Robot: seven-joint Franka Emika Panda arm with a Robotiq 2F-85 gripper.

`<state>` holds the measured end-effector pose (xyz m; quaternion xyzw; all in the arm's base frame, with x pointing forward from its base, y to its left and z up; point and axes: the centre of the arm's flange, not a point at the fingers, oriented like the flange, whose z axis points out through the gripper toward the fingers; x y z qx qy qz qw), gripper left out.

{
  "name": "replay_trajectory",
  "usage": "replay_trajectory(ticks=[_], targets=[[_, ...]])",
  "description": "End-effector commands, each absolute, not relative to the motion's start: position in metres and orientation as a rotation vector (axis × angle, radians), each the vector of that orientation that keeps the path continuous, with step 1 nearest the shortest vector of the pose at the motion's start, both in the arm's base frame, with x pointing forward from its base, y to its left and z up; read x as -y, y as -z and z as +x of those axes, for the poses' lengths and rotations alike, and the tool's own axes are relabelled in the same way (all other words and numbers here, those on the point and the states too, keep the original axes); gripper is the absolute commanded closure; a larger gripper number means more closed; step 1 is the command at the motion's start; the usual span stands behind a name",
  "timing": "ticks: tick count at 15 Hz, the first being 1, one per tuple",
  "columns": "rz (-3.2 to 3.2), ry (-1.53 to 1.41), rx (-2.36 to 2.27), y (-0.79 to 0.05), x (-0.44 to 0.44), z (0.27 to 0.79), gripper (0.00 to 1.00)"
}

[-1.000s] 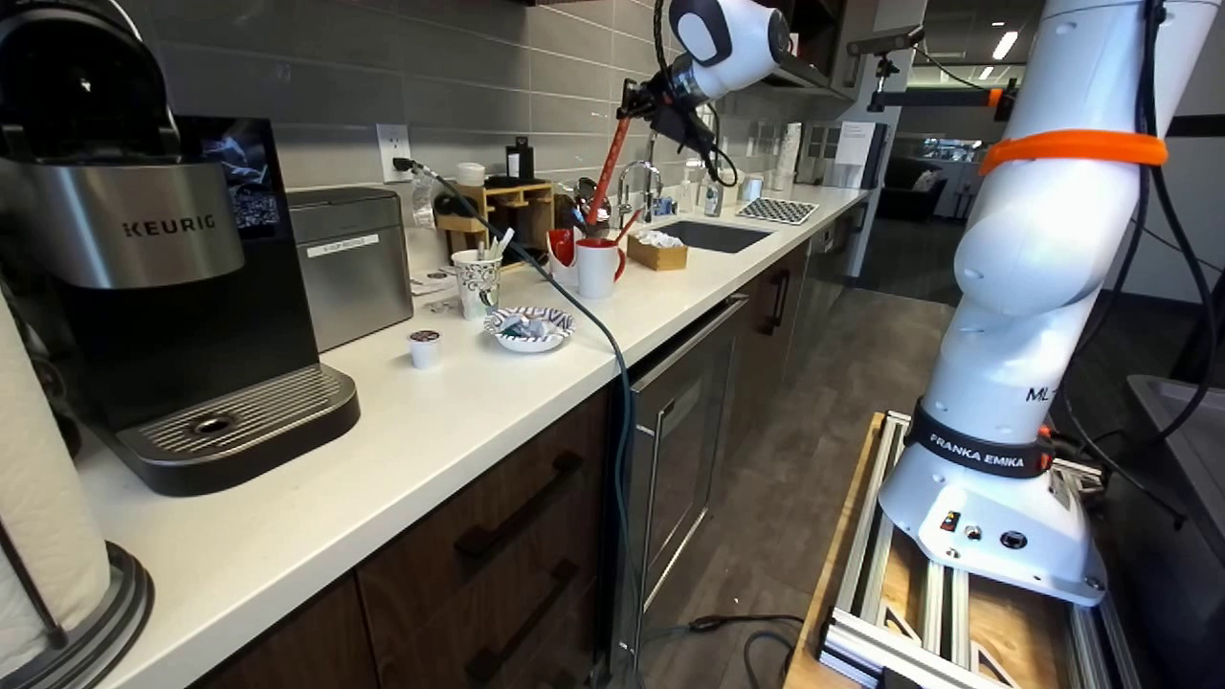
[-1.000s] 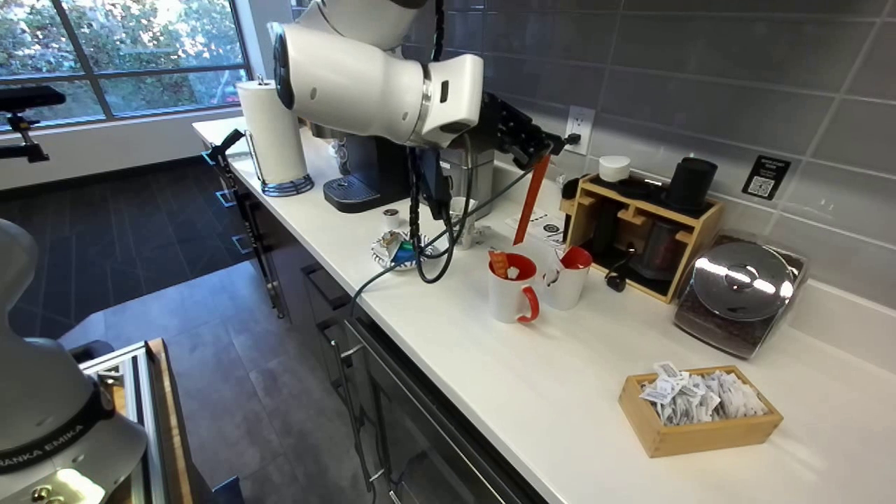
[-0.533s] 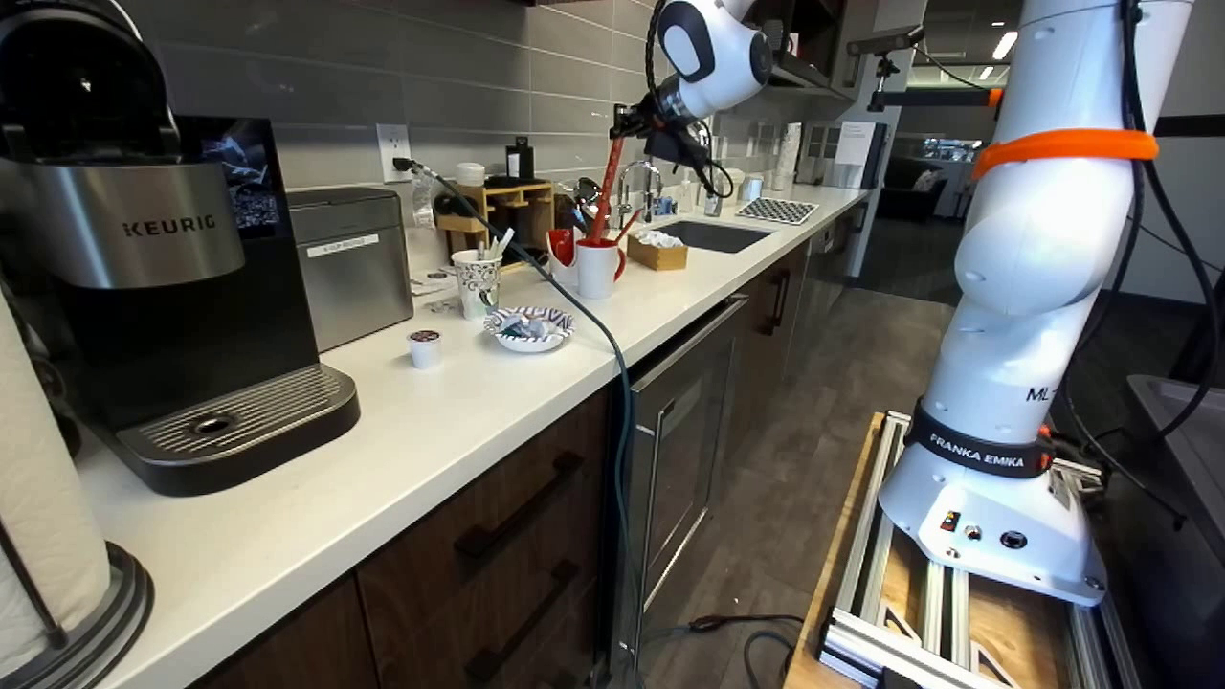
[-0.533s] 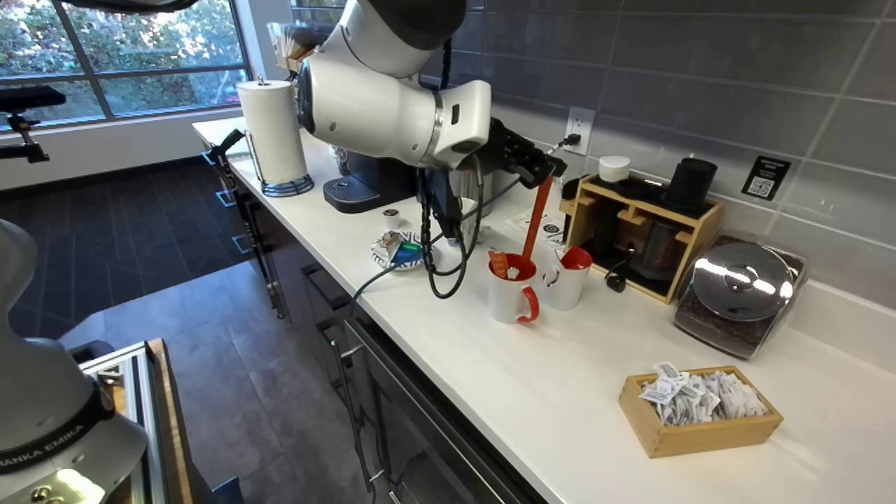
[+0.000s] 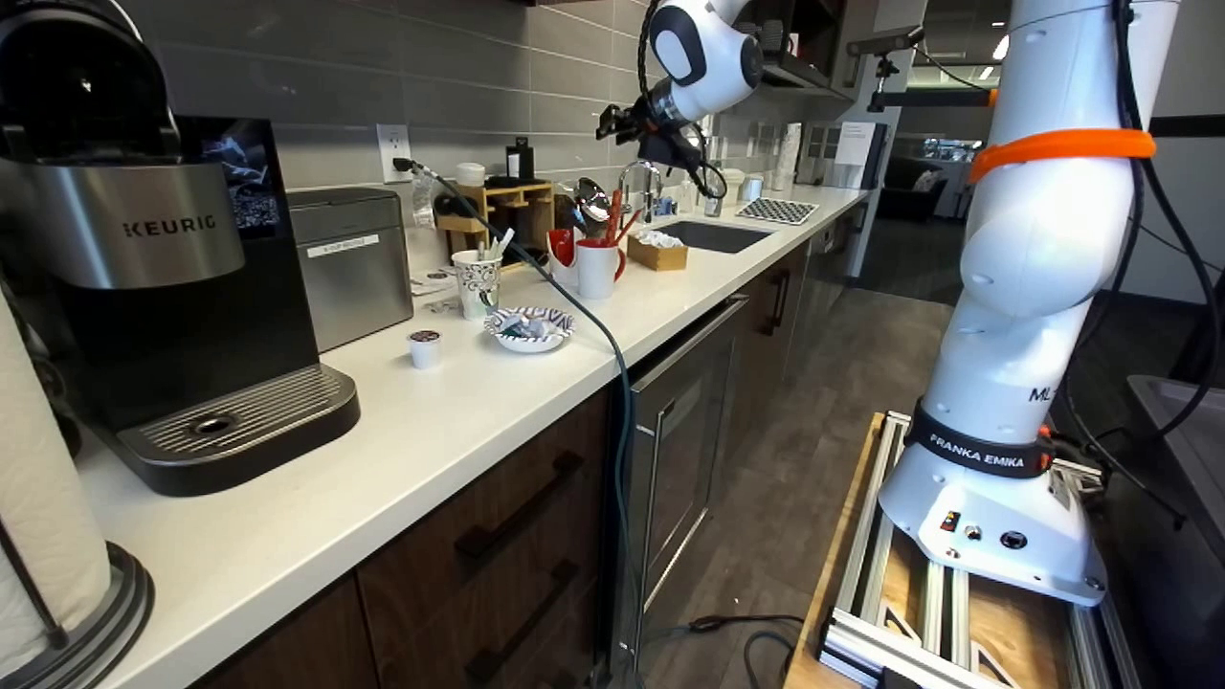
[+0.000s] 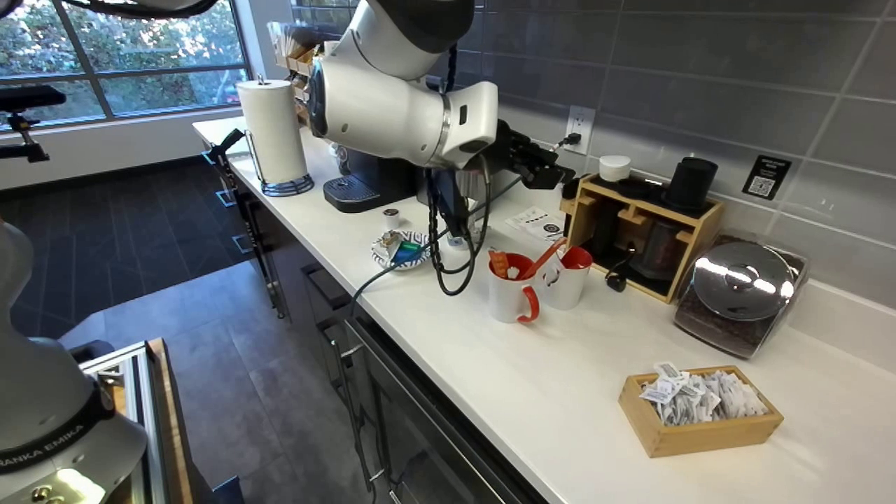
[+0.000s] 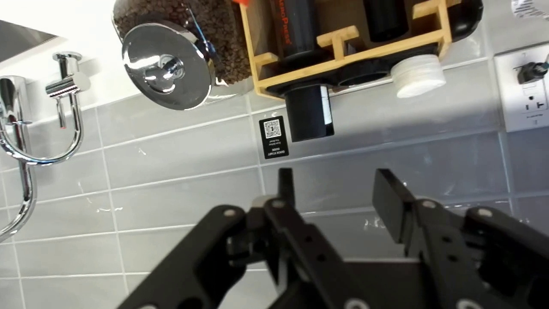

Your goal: Move the orange object from the left cup to the right cup

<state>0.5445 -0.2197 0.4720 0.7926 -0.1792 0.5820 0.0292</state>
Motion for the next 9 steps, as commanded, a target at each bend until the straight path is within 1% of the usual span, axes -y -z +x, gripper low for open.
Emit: replay_trajectory(ticks=[1, 3, 6, 9], targets=[[2.596, -1.836, 0.530, -0.460, 0.178, 0.554, 0.16], [2.702, -1.865, 0.500, -0.454, 0.145, 0.565, 0.01], [2.891, -1.855, 0.354, -0.440, 0.080, 0.574, 0.00], [3.069, -1.822, 0.141, -0.440, 0.049, 0.572, 0.00]])
